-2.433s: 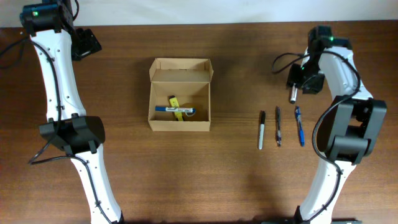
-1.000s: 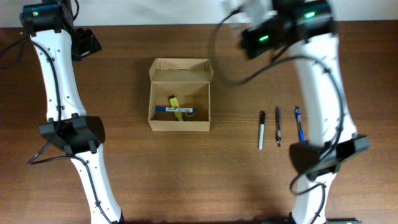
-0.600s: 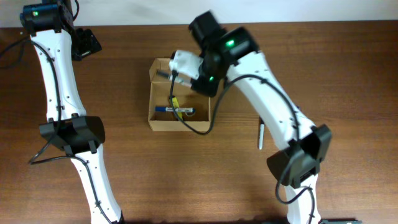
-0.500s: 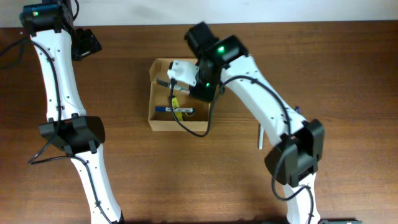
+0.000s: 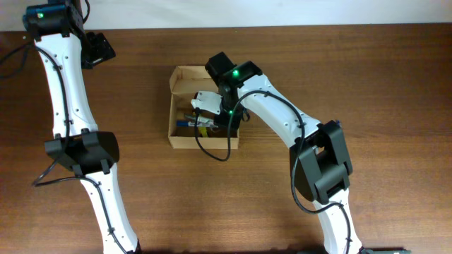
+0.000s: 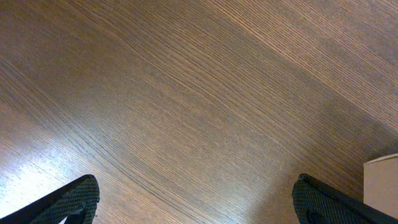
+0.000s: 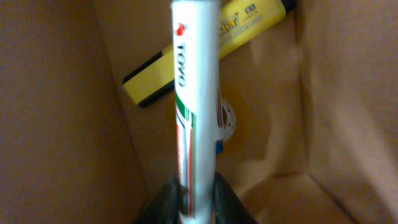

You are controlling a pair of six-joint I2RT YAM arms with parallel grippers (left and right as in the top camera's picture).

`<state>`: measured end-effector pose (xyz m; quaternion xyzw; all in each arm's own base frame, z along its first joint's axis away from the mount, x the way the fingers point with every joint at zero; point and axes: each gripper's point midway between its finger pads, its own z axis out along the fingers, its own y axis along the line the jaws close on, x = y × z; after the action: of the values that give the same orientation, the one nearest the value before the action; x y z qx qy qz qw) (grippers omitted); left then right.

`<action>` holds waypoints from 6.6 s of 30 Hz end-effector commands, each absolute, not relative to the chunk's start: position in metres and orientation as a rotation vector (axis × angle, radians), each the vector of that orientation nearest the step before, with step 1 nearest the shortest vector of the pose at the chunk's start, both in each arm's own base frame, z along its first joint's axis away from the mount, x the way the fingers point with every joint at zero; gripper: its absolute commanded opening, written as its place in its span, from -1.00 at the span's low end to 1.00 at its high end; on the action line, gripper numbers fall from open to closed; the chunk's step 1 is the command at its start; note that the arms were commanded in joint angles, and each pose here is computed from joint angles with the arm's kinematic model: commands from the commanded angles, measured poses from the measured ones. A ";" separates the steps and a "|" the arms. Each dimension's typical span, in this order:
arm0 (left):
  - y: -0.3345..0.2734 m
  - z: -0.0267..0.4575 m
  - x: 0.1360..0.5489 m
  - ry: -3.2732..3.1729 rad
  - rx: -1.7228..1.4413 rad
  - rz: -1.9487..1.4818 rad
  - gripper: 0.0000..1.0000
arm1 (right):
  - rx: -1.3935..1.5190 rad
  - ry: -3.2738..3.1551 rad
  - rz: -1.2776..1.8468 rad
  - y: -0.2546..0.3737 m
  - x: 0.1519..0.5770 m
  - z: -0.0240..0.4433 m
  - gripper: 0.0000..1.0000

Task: Pack container
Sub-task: 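Carry the black-capped marker into the box and release it, then grasp the black pen with the right gripper, then carry the black pen into the box and release it, then lower the right gripper onto the clear gray pen and grasp it, then carry the gray pen into the box and release it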

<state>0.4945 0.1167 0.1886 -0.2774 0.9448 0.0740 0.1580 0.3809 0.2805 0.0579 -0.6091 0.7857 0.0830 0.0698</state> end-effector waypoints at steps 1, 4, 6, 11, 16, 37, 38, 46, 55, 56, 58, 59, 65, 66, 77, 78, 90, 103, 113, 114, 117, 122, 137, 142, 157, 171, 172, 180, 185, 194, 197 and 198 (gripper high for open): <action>0.119 0.190 0.494 2.700 -0.782 0.227 1.00 | -1.810 2.399 0.253 0.286 0.377 0.051 0.20; 0.119 0.190 0.494 2.700 -0.782 0.227 1.00 | -1.765 2.421 0.191 0.283 0.383 0.063 0.13; 0.119 0.190 0.494 2.701 -0.782 0.227 1.00 | -1.707 2.443 0.138 0.279 0.388 0.081 0.02; 0.119 0.190 0.494 2.700 -0.782 0.227 1.00 | -1.548 2.412 0.125 0.280 0.394 0.163 -0.03; 0.119 0.190 0.494 2.701 -0.782 0.227 0.99 | -1.260 2.295 0.053 0.265 0.400 0.275 0.09; 0.119 0.190 0.494 2.701 -0.782 0.227 0.99 | 0.118 2.901 0.102 0.057 0.338 0.140 0.22; 0.119 0.190 0.494 2.700 -0.782 0.227 1.00 | 0.152 2.935 0.097 0.057 0.336 0.118 0.22; 0.119 0.190 0.494 2.701 -0.782 0.227 1.00 | 0.220 3.107 0.046 0.056 0.334 0.028 0.15; 0.119 0.190 0.494 2.700 -0.782 0.227 1.00 | 0.279 3.144 0.036 0.057 0.337 -0.001 -0.32; 0.119 0.190 0.494 2.701 -0.782 0.227 1.00 | 0.281 3.145 0.035 0.058 0.338 -0.003 -0.33; 0.119 0.190 0.494 2.700 -0.782 0.227 1.00 | 0.282 3.150 0.033 0.058 0.339 -0.008 -0.46; 0.119 0.190 0.494 2.701 -0.782 0.227 1.00 | 0.283 3.155 0.030 0.057 0.338 -0.010 -0.63; 0.119 0.190 0.494 2.700 -0.782 0.227 1.00 | 0.240 3.147 0.052 0.060 0.344 -0.007 -0.92; 0.119 0.190 0.494 2.700 -0.782 0.227 1.00 | 0.168 3.144 0.102 0.066 0.349 0.002 -0.92; 0.119 0.190 0.494 2.700 -0.782 0.227 0.99 | -0.687 2.710 0.209 0.119 0.413 0.219 -0.92; 0.119 0.190 0.494 2.701 -0.782 0.227 1.00 | -0.774 2.652 0.196 0.127 0.413 0.232 -0.92; 0.119 0.190 0.494 2.700 -0.782 0.227 1.00 | -1.686 2.158 0.124 0.264 0.370 0.229 -0.93; 0.119 0.190 0.494 2.701 -0.782 0.227 1.00 | -1.878 2.199 0.156 0.317 0.385 0.112 -0.92; 0.119 0.190 0.494 2.701 -0.782 0.227 1.00 | -1.965 2.321 0.183 0.317 0.376 0.045 -0.92; 0.119 0.190 0.494 2.701 -0.782 0.227 1.00 | -1.967 2.324 0.183 0.316 0.376 0.043 -0.93; 0.119 0.190 0.494 2.700 -0.782 0.227 0.99 | -1.943 2.341 0.177 0.316 0.377 0.043 -0.79; 0.119 0.190 0.494 2.700 -0.782 0.227 1.00 | -1.854 2.399 0.082 0.309 0.385 0.055 0.17; 0.119 0.190 0.494 2.700 -0.782 0.227 0.99 | -0.884 2.193 -0.125 0.219 0.416 0.349 0.29; 0.119 0.190 0.494 2.701 -0.782 0.227 1.00 | -0.533 2.252 -0.155 0.123 0.418 0.379 0.23; 0.119 0.190 0.494 2.701 -0.782 0.227 1.00 | 0.026 2.957 0.079 0.019 0.379 0.142 -0.08; 0.119 0.190 0.494 2.700 -0.782 0.227 1.00 | 0.101 3.105 -0.016 0.006 0.351 0.025 0.03; 0.119 0.190 0.494 2.700 -0.782 0.227 1.00 | 0.105 3.113 -0.017 0.006 0.351 0.022 0.03; 0.119 0.190 0.494 2.700 -0.782 0.227 0.99 | 0.142 3.171 -0.077 0.000 0.349 -0.011 -0.15; 0.119 0.190 0.494 2.700 -0.782 0.227 1.00 | 0.151 3.183 -0.078 0.000 0.349 -0.018 -0.69; 0.119 0.190 0.494 2.701 -0.782 0.227 1.00 | 0.051 3.060 0.133 0.028 0.383 0.046 -0.92; 0.119 0.190 0.494 2.700 -0.782 0.227 1.00 | -0.107 2.933 0.222 0.049 0.408 0.119 -0.92; 0.119 0.190 0.494 2.700 -0.782 0.227 1.00 | -0.187 2.876 0.240 0.059 0.415 0.149 -0.92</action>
<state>0.4943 0.1171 0.1886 -0.2776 0.9447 0.0751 0.1579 0.3727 0.0241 0.0487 0.0151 0.9994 0.0316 -0.0033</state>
